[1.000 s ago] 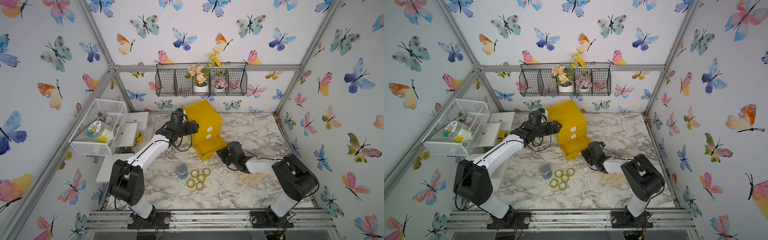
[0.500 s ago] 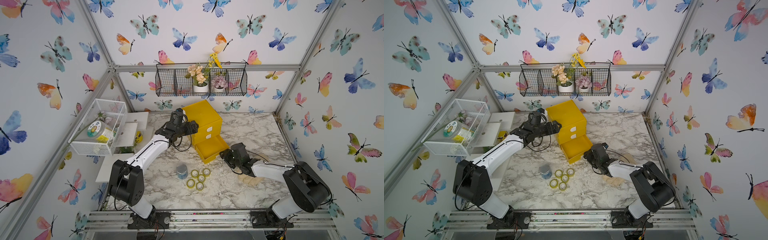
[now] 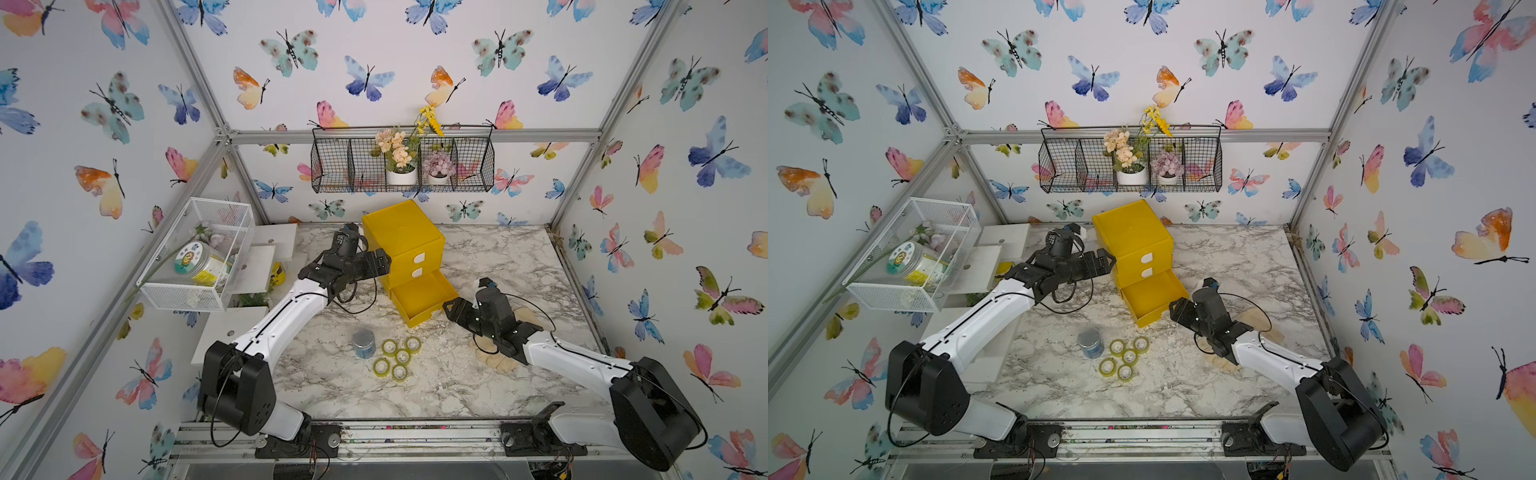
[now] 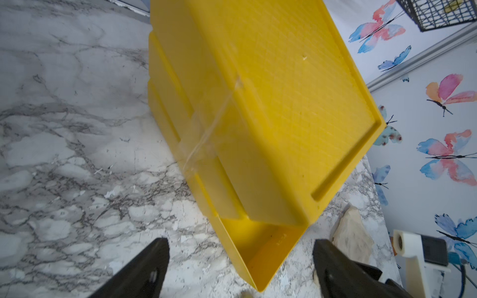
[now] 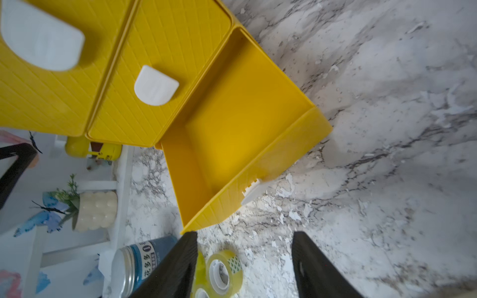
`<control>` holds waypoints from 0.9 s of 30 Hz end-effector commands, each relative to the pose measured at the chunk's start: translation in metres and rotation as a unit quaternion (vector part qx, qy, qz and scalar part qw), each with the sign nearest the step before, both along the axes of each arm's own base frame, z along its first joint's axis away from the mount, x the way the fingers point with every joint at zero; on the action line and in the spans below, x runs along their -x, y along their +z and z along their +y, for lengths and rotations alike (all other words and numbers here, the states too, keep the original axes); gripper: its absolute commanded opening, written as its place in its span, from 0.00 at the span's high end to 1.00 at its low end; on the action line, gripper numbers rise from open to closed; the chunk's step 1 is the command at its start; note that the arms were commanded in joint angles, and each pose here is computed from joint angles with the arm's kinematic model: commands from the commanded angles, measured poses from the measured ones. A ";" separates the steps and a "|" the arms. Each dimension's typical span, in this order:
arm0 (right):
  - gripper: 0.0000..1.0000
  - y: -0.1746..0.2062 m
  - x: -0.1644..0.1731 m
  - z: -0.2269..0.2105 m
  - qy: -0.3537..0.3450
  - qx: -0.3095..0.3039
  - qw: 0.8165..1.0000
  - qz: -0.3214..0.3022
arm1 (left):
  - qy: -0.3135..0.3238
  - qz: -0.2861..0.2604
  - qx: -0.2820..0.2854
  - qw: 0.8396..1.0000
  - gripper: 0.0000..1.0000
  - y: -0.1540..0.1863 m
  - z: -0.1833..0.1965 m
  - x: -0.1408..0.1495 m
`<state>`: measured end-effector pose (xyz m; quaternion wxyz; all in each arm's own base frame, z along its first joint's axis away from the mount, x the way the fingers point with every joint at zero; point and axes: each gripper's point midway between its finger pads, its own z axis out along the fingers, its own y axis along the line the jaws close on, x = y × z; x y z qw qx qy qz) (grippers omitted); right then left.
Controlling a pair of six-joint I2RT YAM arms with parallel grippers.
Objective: Place the transparent tape into the drawer according to color
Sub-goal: Open the drawer in the storage box, then pick up the tape at the center of the board.
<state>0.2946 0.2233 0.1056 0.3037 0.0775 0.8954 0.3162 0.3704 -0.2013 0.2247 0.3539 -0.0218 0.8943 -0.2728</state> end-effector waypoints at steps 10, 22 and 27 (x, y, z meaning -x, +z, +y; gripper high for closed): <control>0.36 -0.032 0.092 0.055 0.282 0.102 0.954 -0.022 | -0.013 0.015 0.035 0.999 0.05 -0.009 0.021 0.087; 0.33 -0.063 0.146 0.099 0.426 0.192 0.884 -0.018 | 0.027 -0.017 0.013 0.999 0.04 -0.002 0.059 0.122; 0.32 -0.065 0.147 0.111 0.433 0.231 0.871 -0.033 | 0.035 -0.020 0.010 0.999 0.04 -0.003 0.063 0.123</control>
